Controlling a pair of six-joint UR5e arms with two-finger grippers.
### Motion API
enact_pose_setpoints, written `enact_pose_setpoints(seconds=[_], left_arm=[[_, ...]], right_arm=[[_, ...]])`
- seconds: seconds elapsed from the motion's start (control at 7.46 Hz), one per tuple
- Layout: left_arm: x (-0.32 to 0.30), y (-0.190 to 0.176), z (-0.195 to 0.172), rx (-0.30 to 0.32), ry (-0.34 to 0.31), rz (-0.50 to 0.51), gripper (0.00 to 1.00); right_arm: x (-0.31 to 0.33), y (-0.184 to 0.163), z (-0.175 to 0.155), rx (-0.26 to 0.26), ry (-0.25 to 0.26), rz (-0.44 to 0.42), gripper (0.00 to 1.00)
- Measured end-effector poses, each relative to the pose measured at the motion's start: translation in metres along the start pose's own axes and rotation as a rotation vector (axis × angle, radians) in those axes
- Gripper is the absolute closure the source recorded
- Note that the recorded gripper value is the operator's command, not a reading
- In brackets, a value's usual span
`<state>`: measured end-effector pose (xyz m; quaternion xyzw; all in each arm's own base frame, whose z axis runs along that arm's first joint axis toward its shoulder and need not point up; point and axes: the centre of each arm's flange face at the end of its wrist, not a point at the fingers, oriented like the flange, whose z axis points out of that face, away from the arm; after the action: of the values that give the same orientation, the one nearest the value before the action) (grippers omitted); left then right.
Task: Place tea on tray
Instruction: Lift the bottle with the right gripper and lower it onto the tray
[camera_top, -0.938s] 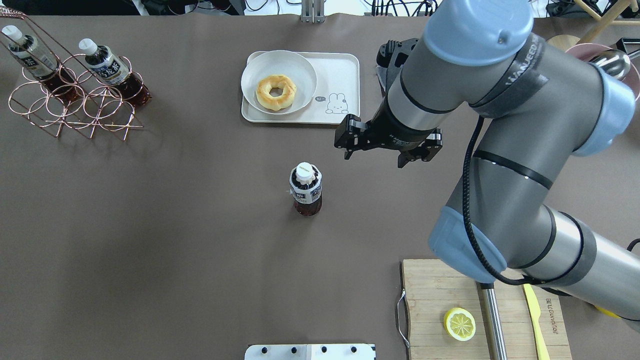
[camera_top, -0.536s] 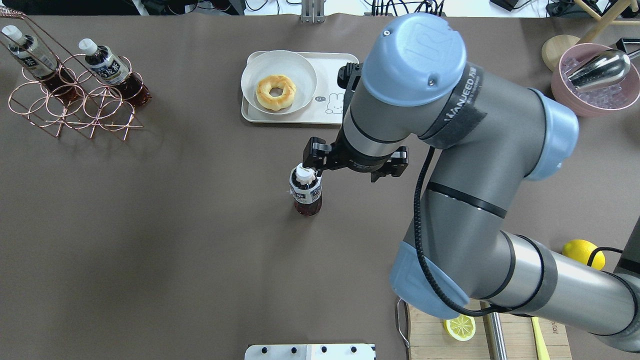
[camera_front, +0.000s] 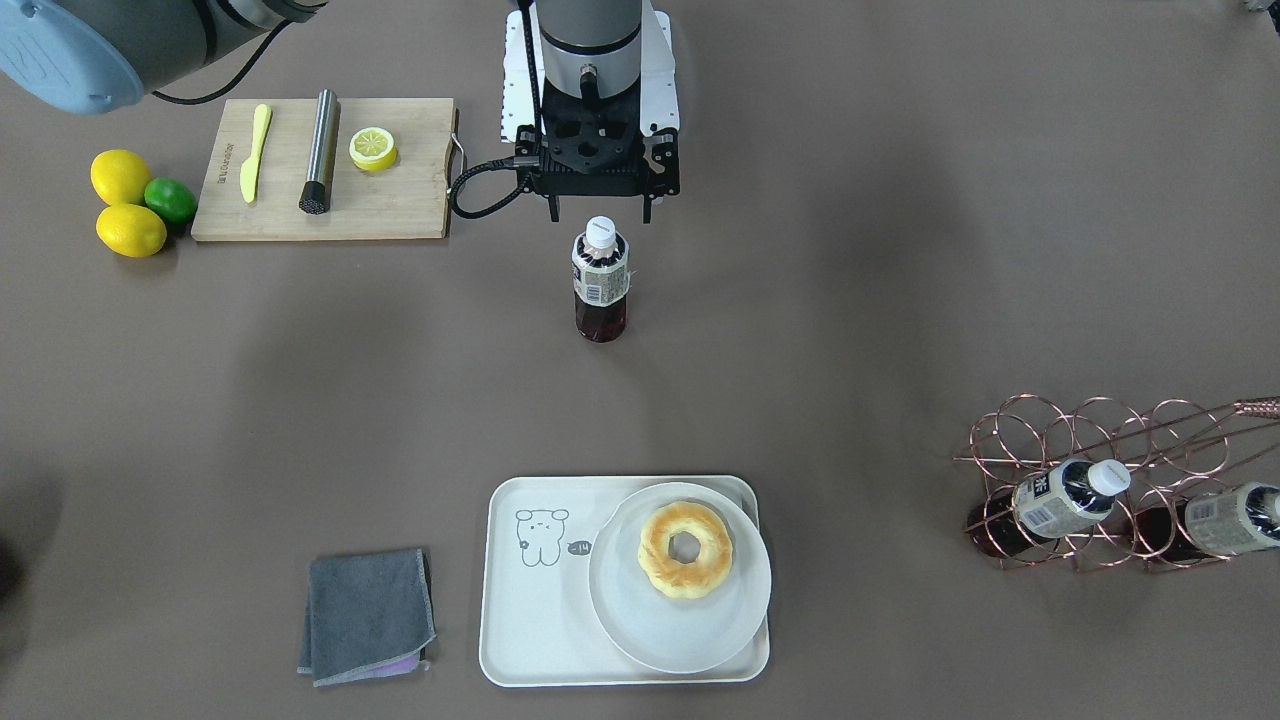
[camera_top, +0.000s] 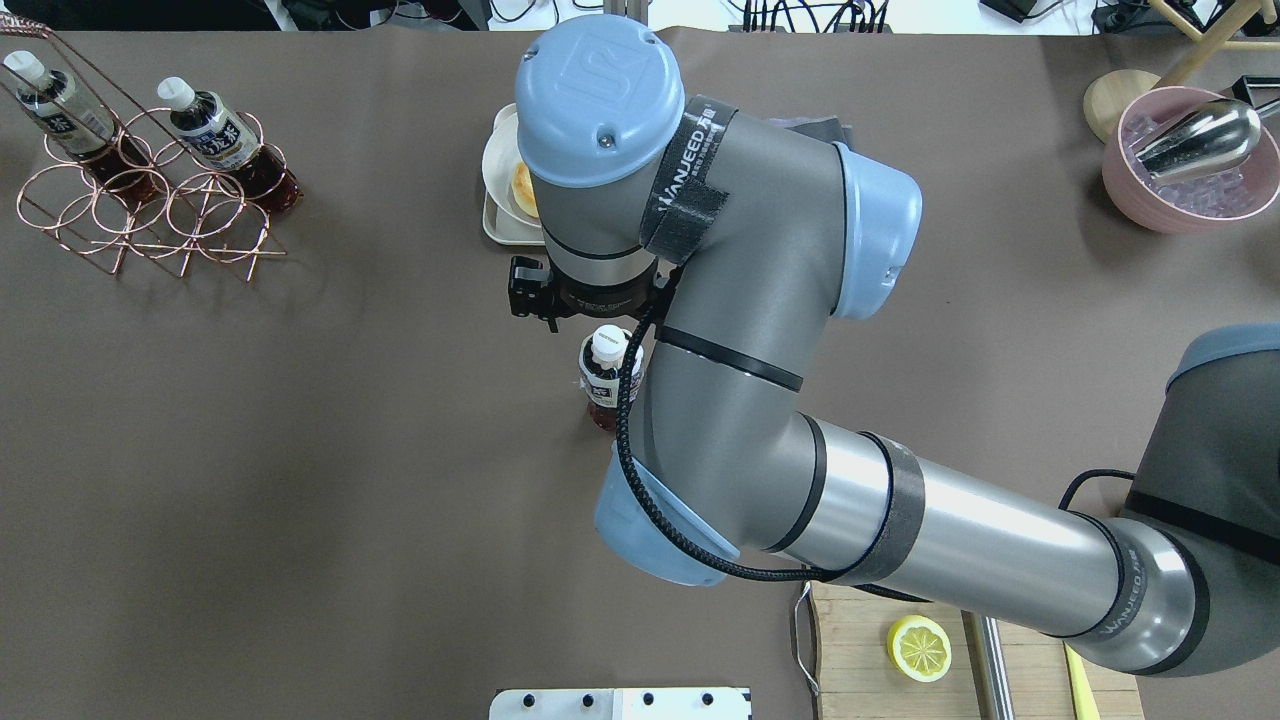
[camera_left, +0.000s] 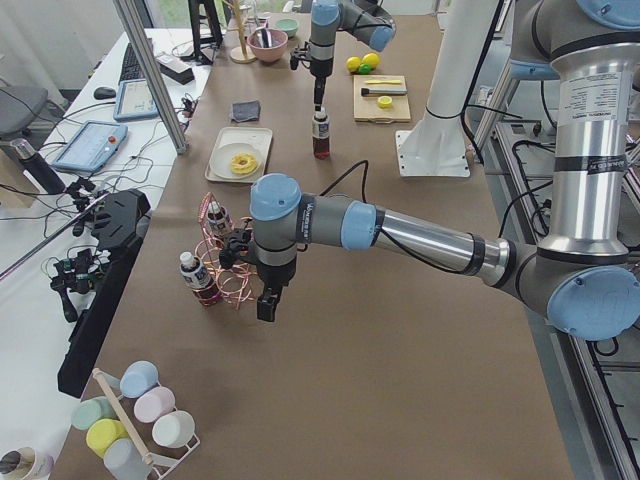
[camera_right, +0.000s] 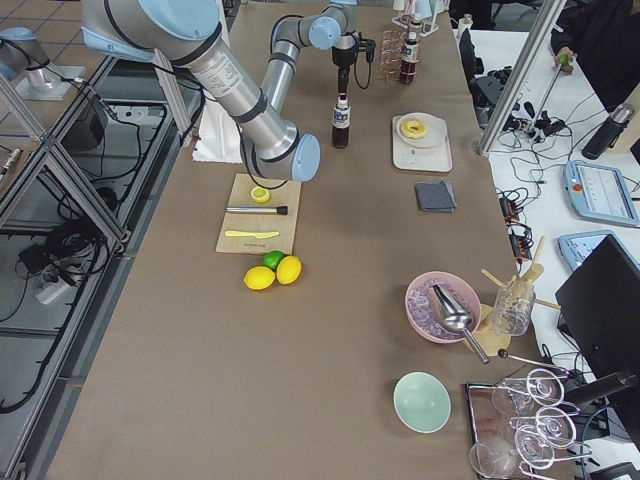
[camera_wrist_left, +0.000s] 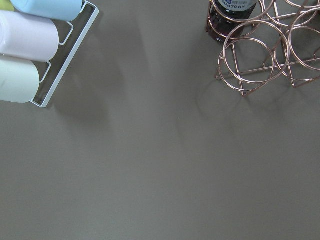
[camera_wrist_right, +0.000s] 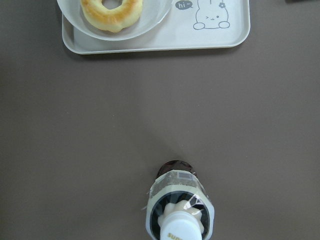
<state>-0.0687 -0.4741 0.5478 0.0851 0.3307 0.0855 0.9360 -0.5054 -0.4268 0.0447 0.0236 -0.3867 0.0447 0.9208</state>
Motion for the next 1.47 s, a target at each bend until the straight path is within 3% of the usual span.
enact_pose_setpoints(seconds=[0.13, 0.4, 0.54, 0.67, 0.8, 1.47], left_arm=[[-0.001, -0.002, 0.001, -0.002, 0.0, -0.001, 0.03], [-0.001, -0.004, 0.001, 0.0, 0.0, 0.001, 0.03], [0.0, -0.005, 0.0, 0.001, 0.0, 0.002, 0.03], [0.0, -0.006, 0.0, 0.002, 0.0, 0.002, 0.03], [0.0, -0.007, -0.001, 0.003, -0.001, 0.003, 0.03], [0.001, -0.011, -0.001, 0.004, -0.001, 0.005, 0.03]], right_arm=[[0.0, 0.001, 0.007, 0.006, 0.015, -0.007, 0.2], [-0.001, 0.002, 0.017, 0.012, 0.033, -0.025, 0.48], [-0.001, 0.002, 0.019, 0.012, 0.036, -0.027, 0.68], [-0.001, 0.002, 0.021, 0.012, 0.038, -0.028, 0.73], [-0.001, 0.002, 0.022, 0.011, 0.039, -0.028, 1.0], [0.001, -0.01, 0.01, 0.035, 0.035, -0.019, 1.0]])
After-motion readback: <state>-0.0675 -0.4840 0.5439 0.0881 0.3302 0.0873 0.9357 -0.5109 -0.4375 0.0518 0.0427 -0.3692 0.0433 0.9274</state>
